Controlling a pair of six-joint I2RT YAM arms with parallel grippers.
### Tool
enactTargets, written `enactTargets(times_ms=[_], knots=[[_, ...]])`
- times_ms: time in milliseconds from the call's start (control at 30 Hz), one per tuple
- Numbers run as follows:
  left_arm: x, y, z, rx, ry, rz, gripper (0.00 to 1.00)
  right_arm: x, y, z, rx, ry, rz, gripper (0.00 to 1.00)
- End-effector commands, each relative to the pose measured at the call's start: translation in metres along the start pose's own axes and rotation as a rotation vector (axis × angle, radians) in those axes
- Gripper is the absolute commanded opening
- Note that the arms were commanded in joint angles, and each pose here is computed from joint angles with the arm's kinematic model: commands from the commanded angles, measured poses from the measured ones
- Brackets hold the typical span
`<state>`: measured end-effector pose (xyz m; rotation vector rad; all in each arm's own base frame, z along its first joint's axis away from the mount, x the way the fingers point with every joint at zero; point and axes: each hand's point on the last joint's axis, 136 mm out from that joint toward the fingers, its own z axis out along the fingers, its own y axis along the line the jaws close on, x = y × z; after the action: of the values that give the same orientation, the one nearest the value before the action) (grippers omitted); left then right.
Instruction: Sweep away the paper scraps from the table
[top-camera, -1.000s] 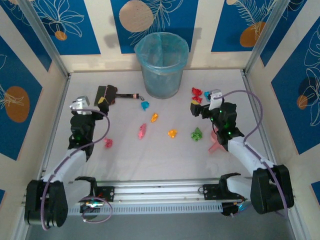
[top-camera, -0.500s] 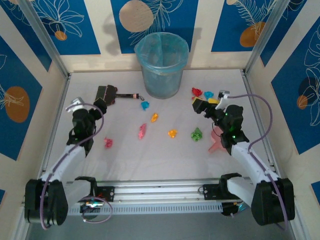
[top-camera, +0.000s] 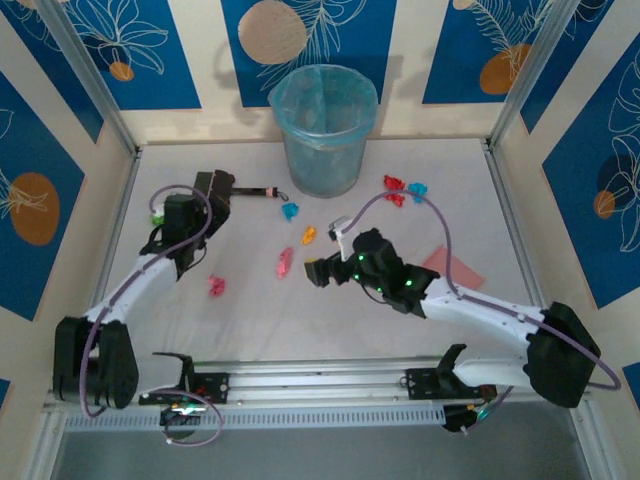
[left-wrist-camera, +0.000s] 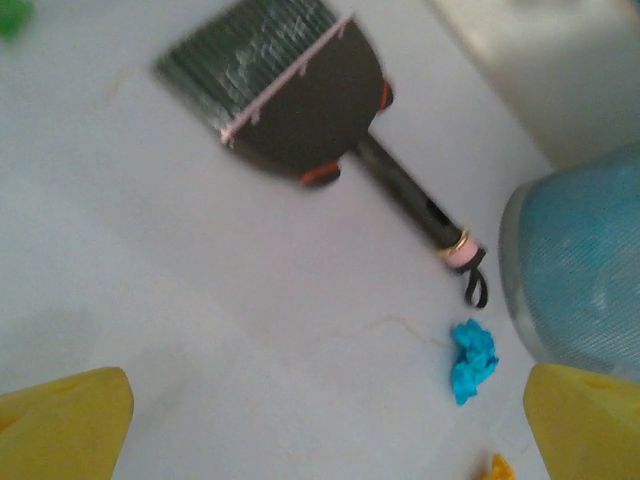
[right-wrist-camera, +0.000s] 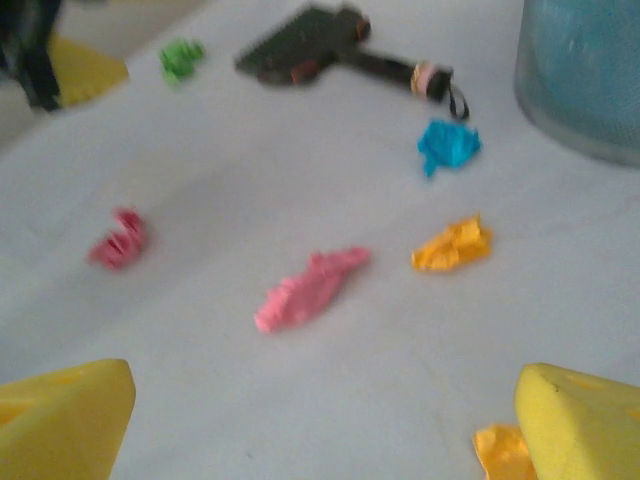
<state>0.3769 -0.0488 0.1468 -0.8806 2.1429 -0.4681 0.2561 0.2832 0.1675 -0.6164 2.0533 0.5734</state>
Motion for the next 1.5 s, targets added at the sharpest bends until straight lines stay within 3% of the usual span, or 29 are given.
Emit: enactTargets(times_ms=[0, 267, 467, 600, 1000, 1167, 1467], knots=[[0.019, -0.003, 0.007, -0.187, 0.086, -0.106, 1.00, 0.021, -0.022, 0.011, 0.142, 0.002, -0.071, 0.97], [0.029, -0.019, 0.049, -0.550, 0.175, -0.234, 1.00, 0.025, -0.030, 0.019, 0.182, 0.012, -0.090, 0.95], [0.044, -0.045, 0.111, -0.526, 0.270, -0.279, 1.00, 0.019, -0.028, 0.012, 0.158, -0.020, -0.089, 0.95], [0.030, -0.054, 0.133, -0.499, 0.231, -0.273, 1.00, 0.018, -0.024, 0.013, 0.132, -0.020, -0.091, 0.95], [0.017, -0.047, 0.178, -0.499, 0.198, -0.392, 1.00, 0.020, -0.013, 0.023, 0.085, 0.006, -0.104, 0.95], [0.017, -0.050, 0.192, -0.515, 0.211, -0.415, 0.93, 0.021, -0.006, 0.026, 0.075, 0.019, -0.130, 0.94], [0.008, -0.031, 0.187, -0.610, 0.139, -0.488, 0.83, 0.022, -0.002, 0.029, 0.054, 0.024, -0.138, 0.94]])
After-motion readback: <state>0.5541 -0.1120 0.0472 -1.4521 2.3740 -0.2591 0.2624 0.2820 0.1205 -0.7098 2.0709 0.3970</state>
